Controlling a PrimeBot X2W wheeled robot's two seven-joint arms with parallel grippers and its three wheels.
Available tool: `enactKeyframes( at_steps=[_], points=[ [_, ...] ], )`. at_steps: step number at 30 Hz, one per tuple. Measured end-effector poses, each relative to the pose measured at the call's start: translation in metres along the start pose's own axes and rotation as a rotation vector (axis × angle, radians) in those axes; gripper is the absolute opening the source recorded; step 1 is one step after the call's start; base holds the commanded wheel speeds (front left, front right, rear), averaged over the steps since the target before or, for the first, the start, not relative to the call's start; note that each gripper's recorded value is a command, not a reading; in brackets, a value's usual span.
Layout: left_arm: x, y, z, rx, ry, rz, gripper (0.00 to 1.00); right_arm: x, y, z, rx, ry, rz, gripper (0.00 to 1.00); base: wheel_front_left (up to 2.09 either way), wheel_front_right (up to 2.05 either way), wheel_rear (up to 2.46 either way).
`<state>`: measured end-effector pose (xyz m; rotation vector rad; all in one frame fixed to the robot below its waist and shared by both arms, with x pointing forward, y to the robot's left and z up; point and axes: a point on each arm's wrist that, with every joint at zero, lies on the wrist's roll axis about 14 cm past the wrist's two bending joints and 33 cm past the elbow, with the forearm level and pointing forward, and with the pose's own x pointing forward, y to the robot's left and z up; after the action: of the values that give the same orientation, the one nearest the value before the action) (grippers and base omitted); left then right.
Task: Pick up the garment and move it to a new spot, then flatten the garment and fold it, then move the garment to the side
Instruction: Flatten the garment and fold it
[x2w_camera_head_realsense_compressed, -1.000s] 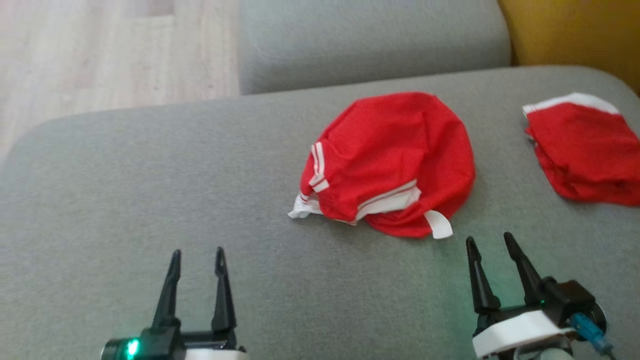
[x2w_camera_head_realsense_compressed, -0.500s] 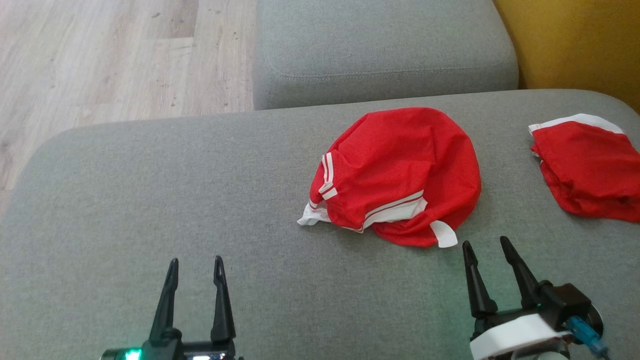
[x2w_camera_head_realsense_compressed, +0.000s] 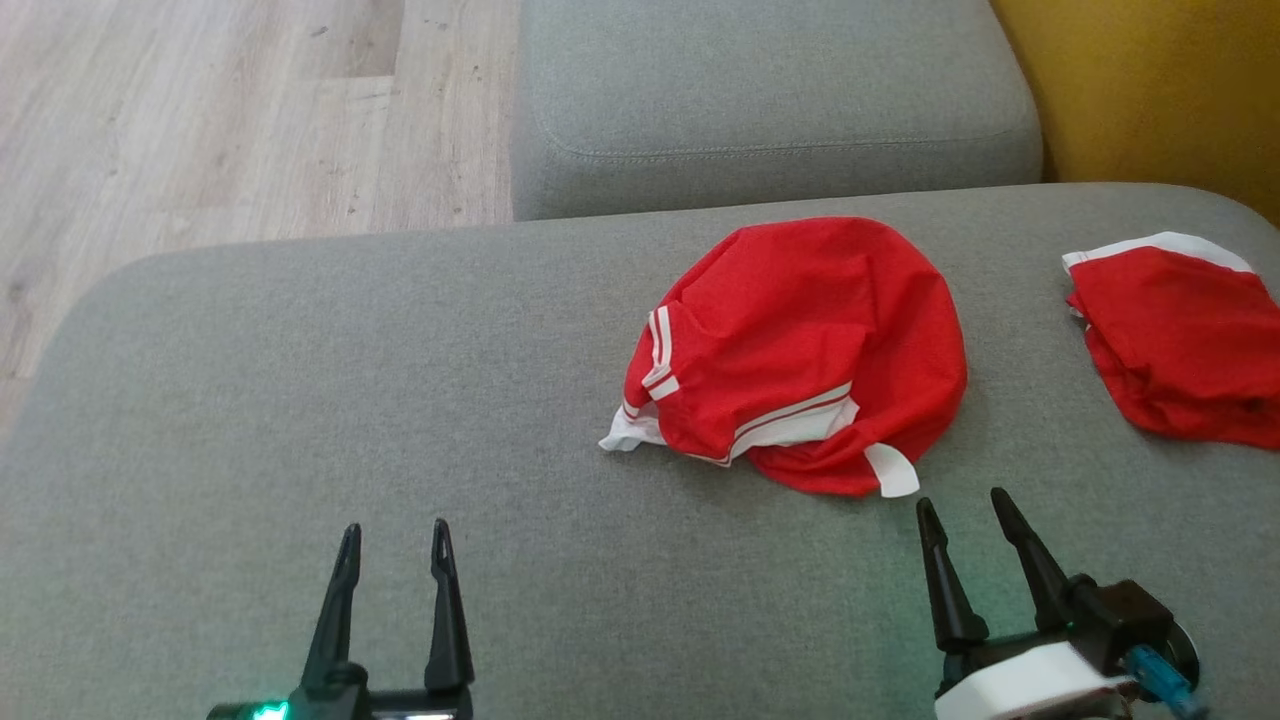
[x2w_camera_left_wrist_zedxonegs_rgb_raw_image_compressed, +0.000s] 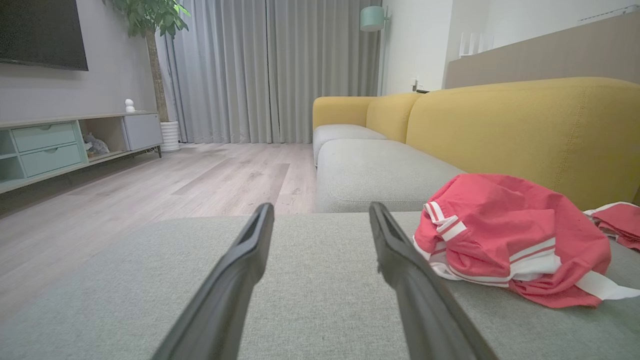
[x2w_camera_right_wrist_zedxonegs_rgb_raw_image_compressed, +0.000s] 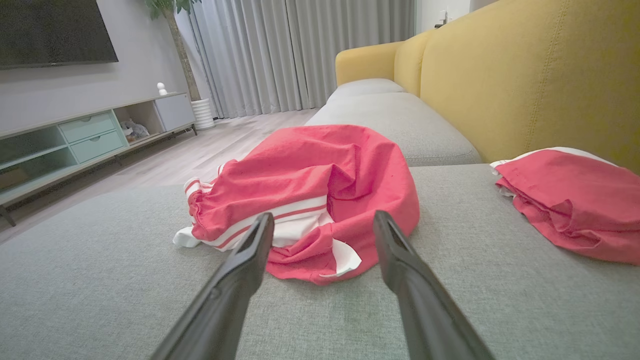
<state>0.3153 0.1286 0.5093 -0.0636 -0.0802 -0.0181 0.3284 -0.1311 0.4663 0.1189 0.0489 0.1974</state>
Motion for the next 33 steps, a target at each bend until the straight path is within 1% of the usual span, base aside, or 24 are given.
enactKeyframes(
  at_steps=[14, 17, 21, 25, 28, 33],
  points=[
    [0.0, 0.0, -0.003, 0.007, 0.01, -0.001, 1.0, 0.002, 0.002, -0.003, 0.002, 0.012, 0.008, 1.0, 0.0, 0.0, 0.0],
    [0.001, -0.009, -0.01, 0.001, 0.031, -0.039, 1.0, 0.001, 0.002, -0.005, 0.003, 0.018, 0.007, 1.0, 0.0, 0.0, 0.0],
    [0.002, -0.039, -0.024, -0.041, 0.082, -0.153, 1.0, 0.0, -0.003, -0.009, 0.004, 0.032, -0.007, 1.0, 0.0, 0.0, 0.0],
    [0.015, -0.083, -0.025, -0.084, 0.09, -0.316, 1.0, -0.001, -0.01, -0.012, 0.002, 0.043, -0.028, 1.0, 0.0, 0.0, 0.0],
    [0.028, -0.115, -0.026, -0.12, 0.099, -0.434, 1.0, 0.004, -0.02, -0.006, -0.003, 0.027, -0.054, 1.0, 0.0, 0.0, 0.0],
    [0.036, -0.165, -0.047, -0.192, 0.191, -0.607, 1.0, 0.01, -0.037, -0.001, -0.013, 0.015, -0.1, 1.0, 0.0, 0.0, 0.0]
  ],
)
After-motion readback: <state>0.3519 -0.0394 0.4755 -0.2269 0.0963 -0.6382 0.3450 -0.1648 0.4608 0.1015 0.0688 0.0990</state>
